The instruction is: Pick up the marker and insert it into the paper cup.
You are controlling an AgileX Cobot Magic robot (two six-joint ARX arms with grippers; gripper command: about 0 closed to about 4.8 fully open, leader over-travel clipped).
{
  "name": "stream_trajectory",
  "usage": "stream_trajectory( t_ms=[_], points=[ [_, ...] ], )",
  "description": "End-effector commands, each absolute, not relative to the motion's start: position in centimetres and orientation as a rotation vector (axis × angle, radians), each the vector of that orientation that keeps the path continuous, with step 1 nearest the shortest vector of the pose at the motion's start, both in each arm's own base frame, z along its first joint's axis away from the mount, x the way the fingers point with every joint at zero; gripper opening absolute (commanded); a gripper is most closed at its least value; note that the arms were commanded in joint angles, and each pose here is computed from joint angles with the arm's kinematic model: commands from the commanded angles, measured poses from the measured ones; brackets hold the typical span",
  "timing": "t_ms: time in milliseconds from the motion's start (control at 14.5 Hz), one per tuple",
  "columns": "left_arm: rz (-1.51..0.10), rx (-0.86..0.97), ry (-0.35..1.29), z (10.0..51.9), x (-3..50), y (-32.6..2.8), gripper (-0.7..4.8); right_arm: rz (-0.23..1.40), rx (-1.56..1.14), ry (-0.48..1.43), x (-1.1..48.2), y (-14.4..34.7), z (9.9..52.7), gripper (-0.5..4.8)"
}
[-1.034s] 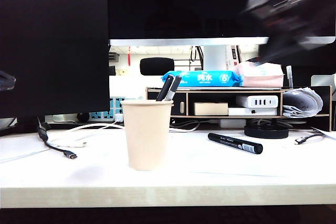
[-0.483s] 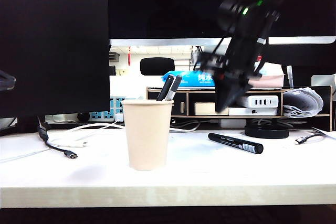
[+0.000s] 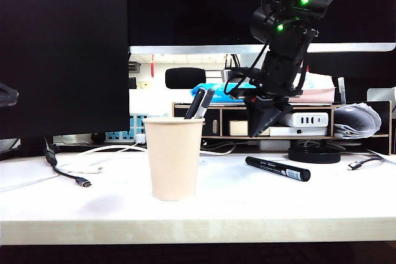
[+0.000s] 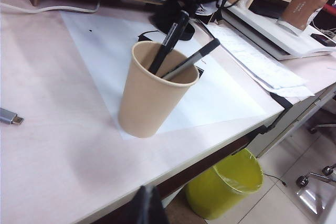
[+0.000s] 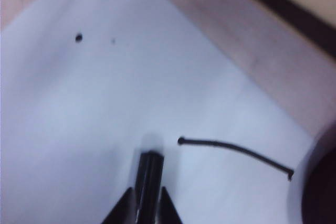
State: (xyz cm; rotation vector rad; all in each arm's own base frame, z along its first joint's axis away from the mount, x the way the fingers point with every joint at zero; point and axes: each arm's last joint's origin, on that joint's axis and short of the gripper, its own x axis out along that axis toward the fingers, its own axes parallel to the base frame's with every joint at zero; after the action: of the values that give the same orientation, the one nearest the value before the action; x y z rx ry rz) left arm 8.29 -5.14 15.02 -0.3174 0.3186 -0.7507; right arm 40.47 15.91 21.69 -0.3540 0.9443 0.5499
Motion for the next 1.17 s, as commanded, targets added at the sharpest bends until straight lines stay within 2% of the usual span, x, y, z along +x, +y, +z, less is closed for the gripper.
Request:
stream_trajectory(
  t_ms=[69, 138, 276, 620, 758, 896, 1172],
  points=[
    [-0.749, -0.309, 0.327, 14.9, 8.3, -5.1, -0.05, 0.555, -0.349, 0.917, 40.8, 16.1, 21.8, 0.55],
    [-0.749, -0.309, 0.326, 14.9, 8.3, -5.1, -0.05, 0.556, -0.350, 0.927, 40.9, 16.2, 21.4, 0.57],
    [-0.749, -0.309, 0.326, 14.9, 8.3, -5.1, -0.05, 0.558, -0.353, 0.965, 41.1, 16.2, 20.3, 1.09],
    [-0.749, -0.309, 0.326, 14.9, 8.3, -5.1, -0.05, 0.557, -0.351, 0.944, 41.4, 16.4, 19.9, 1.11],
    [-0.749, -0.309, 0.325, 14.9, 8.3, -5.1, -0.05, 0.558, -0.353, 0.966, 41.5, 16.4, 19.3, 1.34],
    [-0.749, -0.309, 0.325, 14.9, 8.3, -5.1, -0.05, 0.557, -0.353, 0.975, 41.6, 16.4, 18.9, 1.81],
    [-0.751, -0.310, 0.311, 15.0, 8.2, -5.1, -0.05, 0.554, -0.346, 0.951, 41.8, 16.5, 18.9, 1.80]
  ],
)
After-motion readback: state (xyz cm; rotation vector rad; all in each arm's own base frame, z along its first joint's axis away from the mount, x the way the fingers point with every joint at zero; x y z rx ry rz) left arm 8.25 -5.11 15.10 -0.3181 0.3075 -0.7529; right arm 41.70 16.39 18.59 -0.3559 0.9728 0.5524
